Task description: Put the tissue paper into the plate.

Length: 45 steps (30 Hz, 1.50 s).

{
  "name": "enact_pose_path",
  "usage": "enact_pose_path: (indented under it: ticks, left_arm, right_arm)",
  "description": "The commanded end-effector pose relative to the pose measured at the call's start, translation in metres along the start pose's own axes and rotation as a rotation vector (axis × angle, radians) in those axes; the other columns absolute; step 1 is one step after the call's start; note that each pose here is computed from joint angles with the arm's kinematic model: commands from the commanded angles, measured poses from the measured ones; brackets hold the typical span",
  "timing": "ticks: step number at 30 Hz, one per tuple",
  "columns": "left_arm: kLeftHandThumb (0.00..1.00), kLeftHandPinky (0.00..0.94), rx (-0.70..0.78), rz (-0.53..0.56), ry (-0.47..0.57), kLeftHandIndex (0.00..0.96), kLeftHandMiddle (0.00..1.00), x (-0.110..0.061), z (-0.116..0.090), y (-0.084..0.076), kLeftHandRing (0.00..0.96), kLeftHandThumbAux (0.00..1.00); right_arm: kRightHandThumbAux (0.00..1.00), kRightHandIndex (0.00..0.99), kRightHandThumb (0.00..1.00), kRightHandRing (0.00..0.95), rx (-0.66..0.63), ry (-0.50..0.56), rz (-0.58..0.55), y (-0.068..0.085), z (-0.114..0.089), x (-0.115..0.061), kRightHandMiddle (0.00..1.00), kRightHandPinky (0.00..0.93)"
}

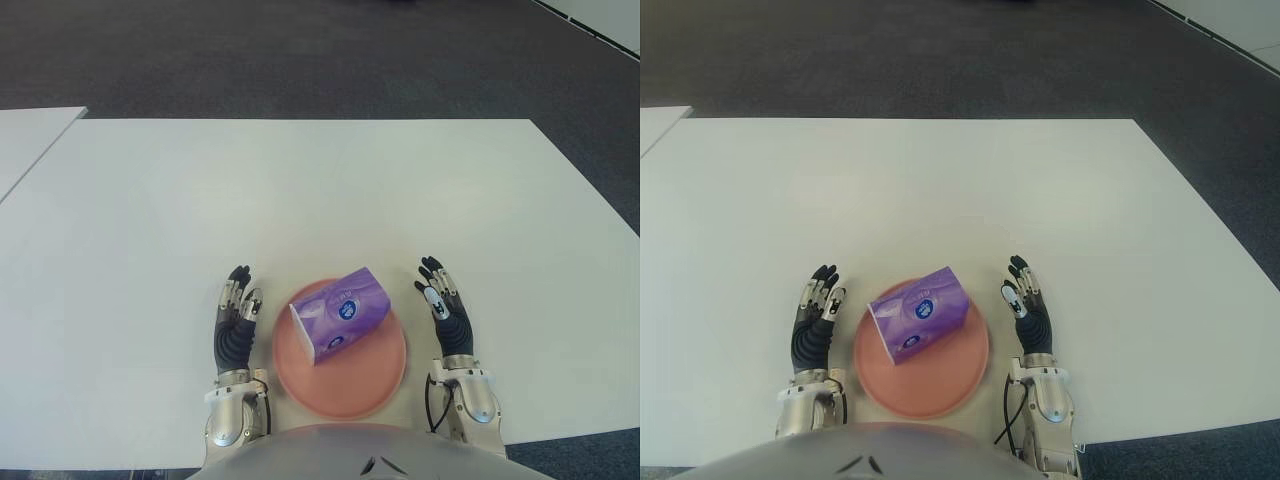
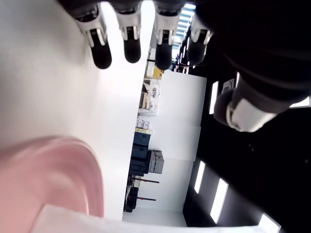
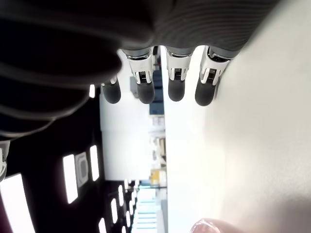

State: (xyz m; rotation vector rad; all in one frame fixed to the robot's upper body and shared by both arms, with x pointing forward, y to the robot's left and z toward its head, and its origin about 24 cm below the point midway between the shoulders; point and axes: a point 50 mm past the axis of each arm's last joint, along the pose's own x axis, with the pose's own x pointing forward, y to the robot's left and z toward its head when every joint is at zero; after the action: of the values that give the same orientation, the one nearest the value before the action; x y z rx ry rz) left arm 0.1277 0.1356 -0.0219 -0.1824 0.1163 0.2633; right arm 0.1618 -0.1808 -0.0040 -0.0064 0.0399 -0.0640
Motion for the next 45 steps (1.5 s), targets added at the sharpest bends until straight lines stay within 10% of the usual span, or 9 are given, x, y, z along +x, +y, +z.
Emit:
enact_pose_path:
  ticks: [1, 45]
  left_arm:
    - [0.074, 0.092, -0.027, 0.043, 0.124, 0.114, 0.134, -0.006, -0.022, 0.003, 0.104, 0.518]
    - [0.071, 0.140, 0.026, 0.016, 0.191, 0.154, 0.153, -0.041, -0.007, 0.000, 0.138, 0.523]
  right_arm:
    - [0.367, 0.006, 0.032, 0.000, -0.005, 0.053, -0.011, -0.004, -0.007, -0.004, 0.000, 0.000]
    - [0.428, 0.012, 0.076, 0.000, -0.019, 0.095, 0.023, -0.018, 0.000, -0.010, 0.009, 0.000]
